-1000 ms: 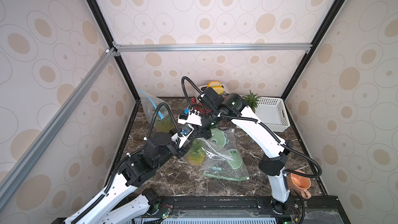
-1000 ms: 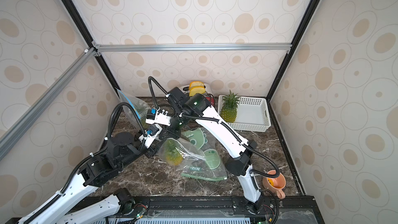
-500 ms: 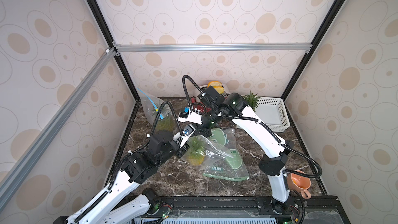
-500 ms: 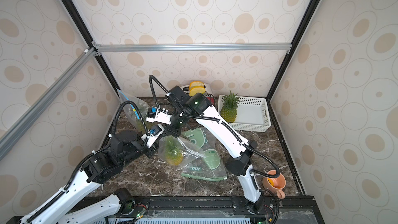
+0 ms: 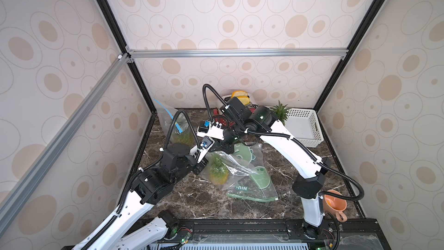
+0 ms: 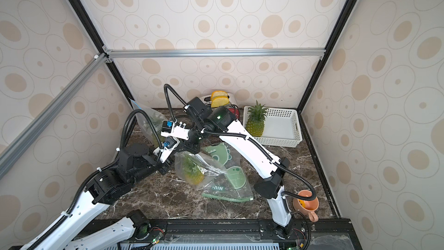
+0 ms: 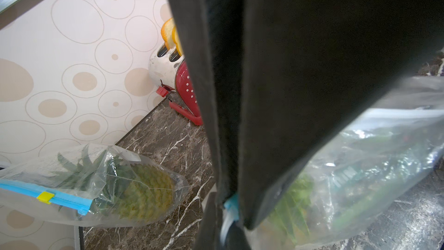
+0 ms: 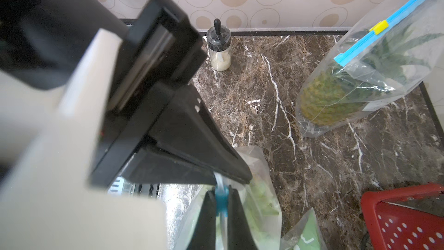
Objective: Open the zip-top bag and take out the pineapple
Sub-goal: Unzip the zipper on the zipper food storage bag.
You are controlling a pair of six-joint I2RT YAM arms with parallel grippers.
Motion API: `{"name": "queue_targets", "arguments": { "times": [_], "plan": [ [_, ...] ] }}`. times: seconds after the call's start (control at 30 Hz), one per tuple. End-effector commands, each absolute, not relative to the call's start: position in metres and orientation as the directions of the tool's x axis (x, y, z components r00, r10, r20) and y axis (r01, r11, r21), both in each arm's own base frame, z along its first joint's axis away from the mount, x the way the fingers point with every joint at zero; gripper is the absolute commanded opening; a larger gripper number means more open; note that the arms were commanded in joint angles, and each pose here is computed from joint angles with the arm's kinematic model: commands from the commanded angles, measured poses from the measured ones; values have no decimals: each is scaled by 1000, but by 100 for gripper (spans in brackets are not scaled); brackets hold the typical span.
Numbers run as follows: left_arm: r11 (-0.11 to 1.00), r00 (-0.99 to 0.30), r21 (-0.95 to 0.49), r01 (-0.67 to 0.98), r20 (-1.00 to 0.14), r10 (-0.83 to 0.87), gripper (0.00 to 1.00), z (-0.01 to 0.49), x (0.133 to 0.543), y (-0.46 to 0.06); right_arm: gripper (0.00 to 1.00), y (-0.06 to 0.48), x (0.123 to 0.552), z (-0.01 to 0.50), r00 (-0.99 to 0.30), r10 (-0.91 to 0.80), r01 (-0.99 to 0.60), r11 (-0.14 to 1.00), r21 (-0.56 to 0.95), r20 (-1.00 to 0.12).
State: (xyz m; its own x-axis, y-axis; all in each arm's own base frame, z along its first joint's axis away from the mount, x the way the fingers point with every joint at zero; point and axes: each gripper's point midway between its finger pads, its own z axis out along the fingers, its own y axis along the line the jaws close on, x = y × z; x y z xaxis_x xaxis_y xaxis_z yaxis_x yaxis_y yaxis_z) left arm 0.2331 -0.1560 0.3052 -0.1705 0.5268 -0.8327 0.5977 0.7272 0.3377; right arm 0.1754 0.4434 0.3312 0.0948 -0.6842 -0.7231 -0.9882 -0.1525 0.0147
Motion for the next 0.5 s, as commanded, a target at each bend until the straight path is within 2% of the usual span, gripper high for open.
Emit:
{"name": "queue_targets", "arguments": {
  "times": [0.0,0.27,0.47],
  "plan": [
    [821,-103,361,442,-889,446,0,368,232,-122,0,407,174,307,56,-801,-993,-106,50,-596],
    [842,-141,381,383,-877,460,0,372,220,-96,0,390,185,305,35,-830,-999,-51,13,-557],
    [870,-147,381,312,-886,440,0,377,216,-80,0,357,194,296,-30,-863,-999,43,-14,-505]
  ]
}}
